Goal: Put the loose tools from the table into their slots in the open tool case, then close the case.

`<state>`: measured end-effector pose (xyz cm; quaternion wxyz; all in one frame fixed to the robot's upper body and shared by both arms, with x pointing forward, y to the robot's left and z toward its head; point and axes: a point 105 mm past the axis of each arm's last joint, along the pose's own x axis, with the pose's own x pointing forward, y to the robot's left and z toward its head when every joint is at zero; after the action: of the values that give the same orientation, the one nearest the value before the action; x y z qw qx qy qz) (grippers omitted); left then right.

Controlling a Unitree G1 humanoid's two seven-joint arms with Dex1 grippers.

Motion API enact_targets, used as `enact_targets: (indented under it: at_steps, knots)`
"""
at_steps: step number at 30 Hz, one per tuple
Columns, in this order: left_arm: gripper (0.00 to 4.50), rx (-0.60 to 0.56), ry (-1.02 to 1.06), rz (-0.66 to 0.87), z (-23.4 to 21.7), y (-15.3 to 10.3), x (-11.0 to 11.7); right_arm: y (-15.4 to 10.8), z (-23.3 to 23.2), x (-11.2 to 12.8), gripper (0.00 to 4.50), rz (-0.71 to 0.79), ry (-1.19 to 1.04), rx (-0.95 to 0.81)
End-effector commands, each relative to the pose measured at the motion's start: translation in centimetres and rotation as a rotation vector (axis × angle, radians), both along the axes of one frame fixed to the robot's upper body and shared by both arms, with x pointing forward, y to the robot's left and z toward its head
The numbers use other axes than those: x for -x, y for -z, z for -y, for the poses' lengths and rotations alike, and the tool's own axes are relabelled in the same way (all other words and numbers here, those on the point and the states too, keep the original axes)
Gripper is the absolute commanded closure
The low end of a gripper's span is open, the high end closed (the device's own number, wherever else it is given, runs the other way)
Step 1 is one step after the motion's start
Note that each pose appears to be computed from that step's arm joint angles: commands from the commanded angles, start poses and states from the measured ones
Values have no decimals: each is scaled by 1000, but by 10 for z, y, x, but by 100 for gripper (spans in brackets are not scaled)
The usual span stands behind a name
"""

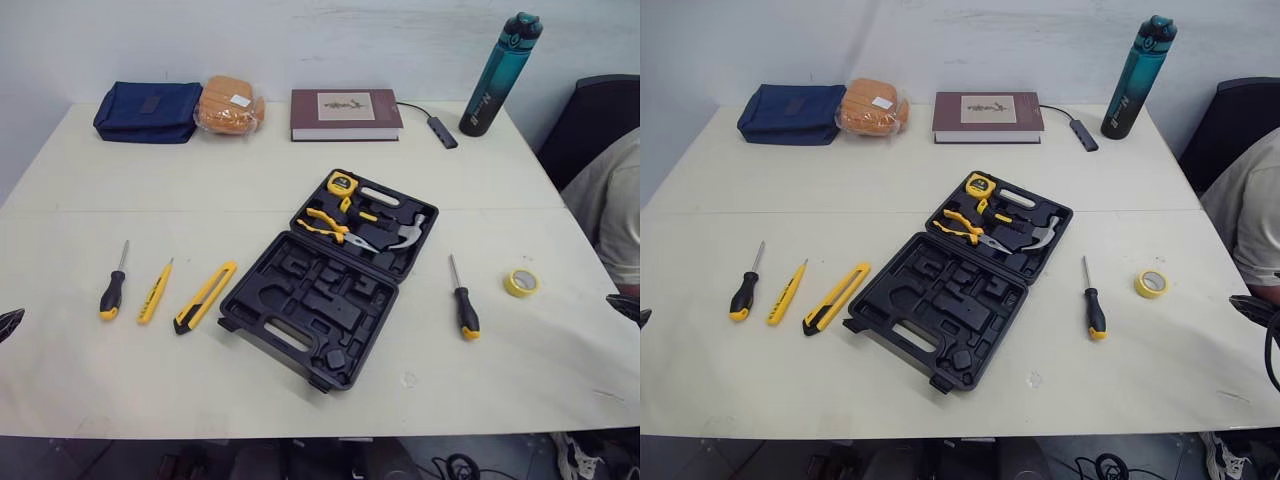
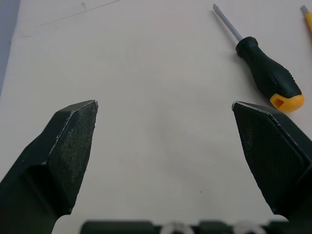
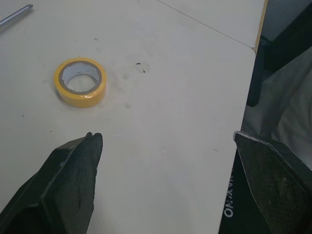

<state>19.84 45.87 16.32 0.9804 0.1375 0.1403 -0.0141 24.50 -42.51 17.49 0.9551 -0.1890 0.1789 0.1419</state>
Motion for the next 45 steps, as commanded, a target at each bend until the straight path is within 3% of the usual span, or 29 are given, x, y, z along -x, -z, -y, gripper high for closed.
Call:
enact_targets:
  at_steps: [1, 37, 45]
  knots:
    - [4, -28, 1, 28, -2, -11, -2, -6, 4, 0, 0, 25, 3, 13]
    - [4, 6, 51, 19, 7, 5, -28, -1, 5, 5, 0, 62, 13, 50]
    - [4, -36, 252, 34, 53, -12, -70, -8, -50, 2, 0, 122, -94, -7]
